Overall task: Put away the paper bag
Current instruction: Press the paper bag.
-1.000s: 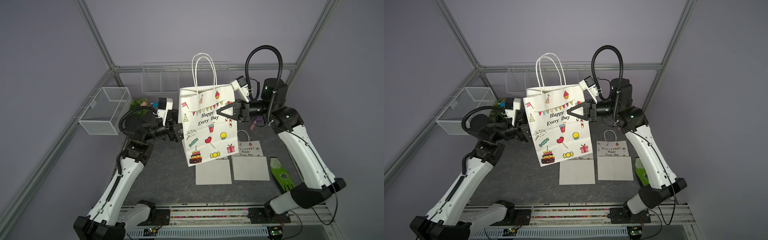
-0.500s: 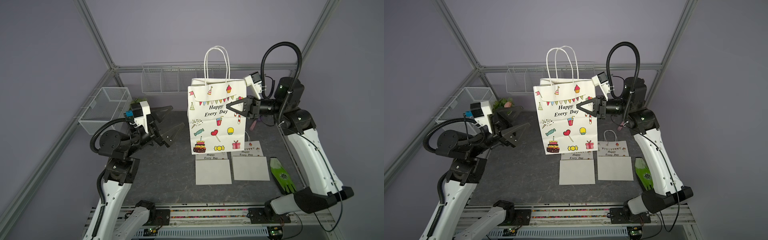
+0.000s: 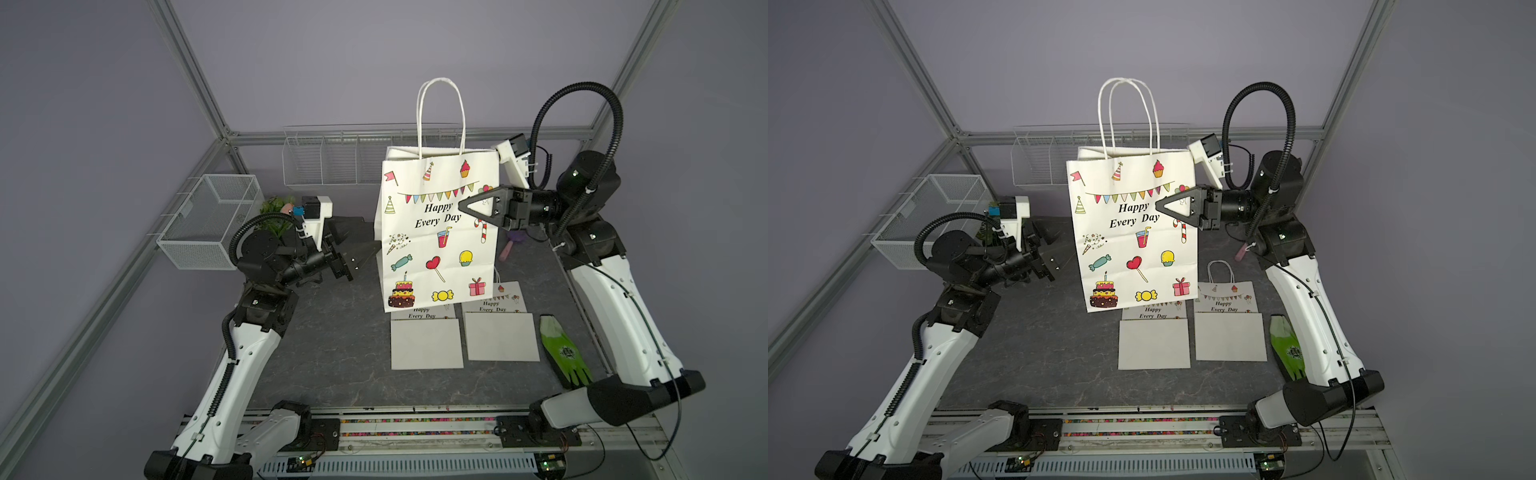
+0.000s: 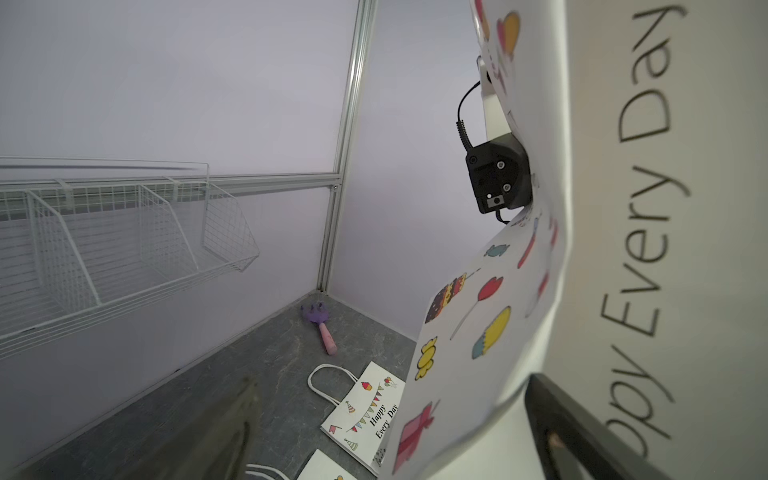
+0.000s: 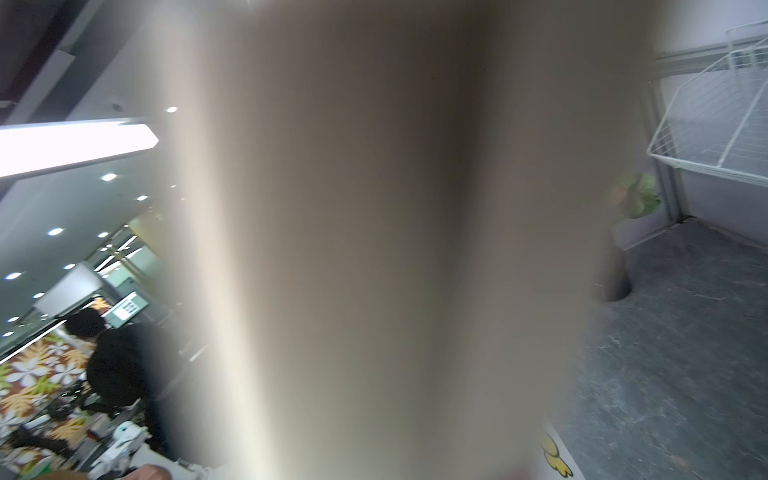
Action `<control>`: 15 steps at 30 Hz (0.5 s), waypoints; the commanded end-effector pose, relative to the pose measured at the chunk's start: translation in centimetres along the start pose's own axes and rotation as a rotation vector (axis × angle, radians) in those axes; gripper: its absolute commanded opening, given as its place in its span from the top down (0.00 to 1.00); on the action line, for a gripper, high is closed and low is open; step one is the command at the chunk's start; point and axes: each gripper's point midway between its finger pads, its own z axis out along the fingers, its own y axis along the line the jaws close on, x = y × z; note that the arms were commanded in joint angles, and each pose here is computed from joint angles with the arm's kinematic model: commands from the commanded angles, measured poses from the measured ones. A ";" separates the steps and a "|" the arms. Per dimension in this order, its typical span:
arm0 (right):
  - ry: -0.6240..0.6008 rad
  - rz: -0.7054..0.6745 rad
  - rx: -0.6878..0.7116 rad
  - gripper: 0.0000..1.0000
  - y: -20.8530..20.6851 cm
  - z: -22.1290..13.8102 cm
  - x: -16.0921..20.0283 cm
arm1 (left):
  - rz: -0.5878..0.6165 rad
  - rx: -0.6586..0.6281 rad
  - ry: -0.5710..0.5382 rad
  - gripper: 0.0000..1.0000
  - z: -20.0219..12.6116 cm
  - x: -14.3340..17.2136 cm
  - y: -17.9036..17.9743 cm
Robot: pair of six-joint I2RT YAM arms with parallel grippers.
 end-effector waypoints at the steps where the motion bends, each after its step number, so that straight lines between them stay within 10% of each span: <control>1: 0.049 -0.020 -0.085 0.93 2.5 -0.1 0.0 | 0.038 0.114 0.010 0.00 -0.3 0.2 -2.0; 15: 0.072 -0.020 -0.140 0.93 3.2 1.9 -0.9 | 0.014 0.285 0.085 0.34 0.8 1.9 -4.4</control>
